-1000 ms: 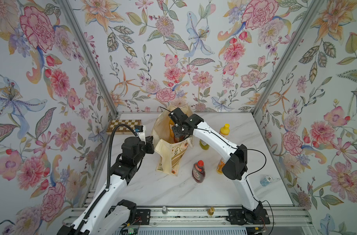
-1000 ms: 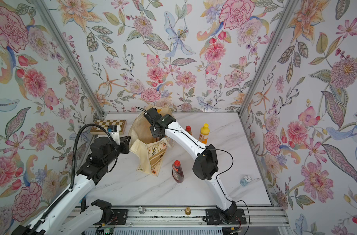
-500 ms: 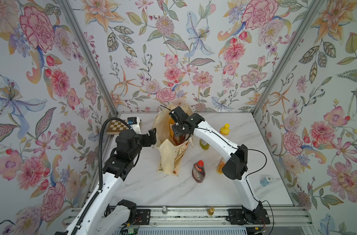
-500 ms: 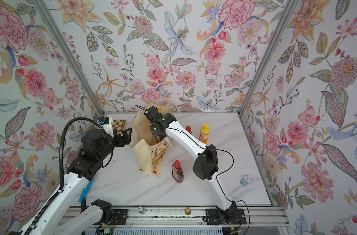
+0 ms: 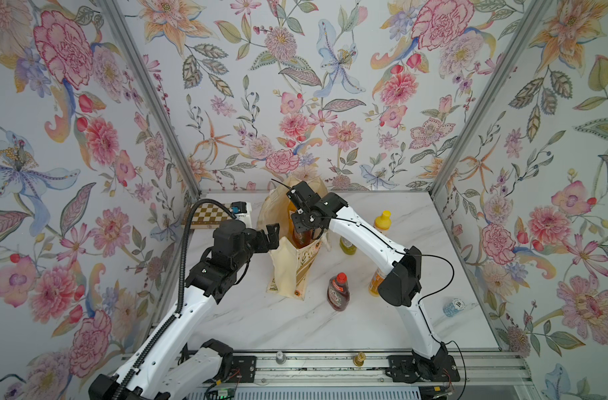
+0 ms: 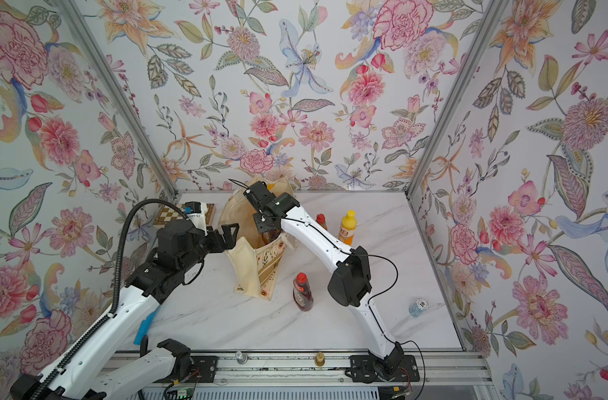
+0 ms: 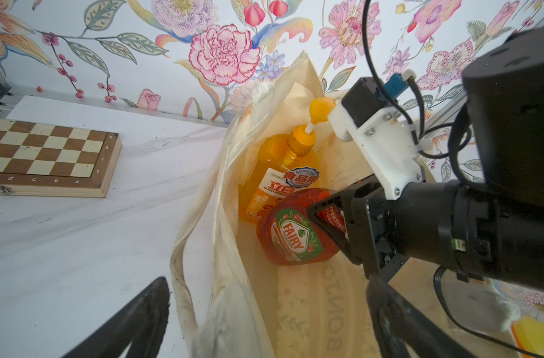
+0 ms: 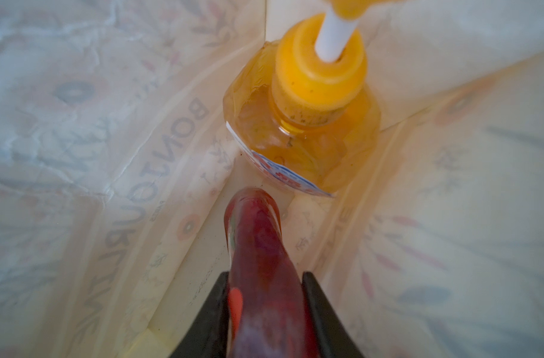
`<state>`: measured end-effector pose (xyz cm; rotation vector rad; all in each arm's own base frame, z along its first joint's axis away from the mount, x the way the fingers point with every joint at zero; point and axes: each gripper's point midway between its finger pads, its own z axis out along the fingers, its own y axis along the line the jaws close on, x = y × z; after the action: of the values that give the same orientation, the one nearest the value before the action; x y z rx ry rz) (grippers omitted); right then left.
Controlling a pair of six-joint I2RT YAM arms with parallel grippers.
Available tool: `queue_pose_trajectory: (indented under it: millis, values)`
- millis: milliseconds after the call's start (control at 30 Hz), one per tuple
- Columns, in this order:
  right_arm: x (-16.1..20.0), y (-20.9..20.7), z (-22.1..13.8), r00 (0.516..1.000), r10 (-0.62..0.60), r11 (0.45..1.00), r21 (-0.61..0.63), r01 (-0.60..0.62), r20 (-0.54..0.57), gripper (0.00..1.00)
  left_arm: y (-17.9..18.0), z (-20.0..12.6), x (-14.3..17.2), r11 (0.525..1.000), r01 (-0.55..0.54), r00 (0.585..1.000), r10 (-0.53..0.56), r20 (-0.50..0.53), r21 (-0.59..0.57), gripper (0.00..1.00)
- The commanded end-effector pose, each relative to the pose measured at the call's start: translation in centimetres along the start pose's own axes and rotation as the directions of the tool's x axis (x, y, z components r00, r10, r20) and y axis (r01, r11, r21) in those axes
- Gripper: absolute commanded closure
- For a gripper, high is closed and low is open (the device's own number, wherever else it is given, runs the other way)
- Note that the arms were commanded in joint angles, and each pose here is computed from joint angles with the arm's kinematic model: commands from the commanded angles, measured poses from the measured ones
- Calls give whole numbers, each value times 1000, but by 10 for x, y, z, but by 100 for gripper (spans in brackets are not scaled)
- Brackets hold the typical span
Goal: Pack dish soap into the shopping bag
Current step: Adjust the shopping bag at the center of the board.
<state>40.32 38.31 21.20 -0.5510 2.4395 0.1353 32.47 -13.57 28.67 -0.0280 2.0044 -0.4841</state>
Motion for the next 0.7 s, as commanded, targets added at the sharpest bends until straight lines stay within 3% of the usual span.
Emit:
queue_pose_trajectory:
  millis: [0,167,367,667]
  values:
    - [-18,7,-3,997,36,999,-15,-35,71,100,-1,4,15,1000,-2,999,2,-46,-2,1]
    - [-17,-1,0,997,38,999,25,-40,74,100,5,11,48,999,-48,987,45,-153,-16,1]
    - [-26,-16,0,992,68,996,54,-74,103,100,2,11,82,993,-107,958,118,-261,56,4]
    - [-54,-47,-14,974,114,985,107,-137,197,100,17,-1,100,978,-208,924,206,-322,26,15]
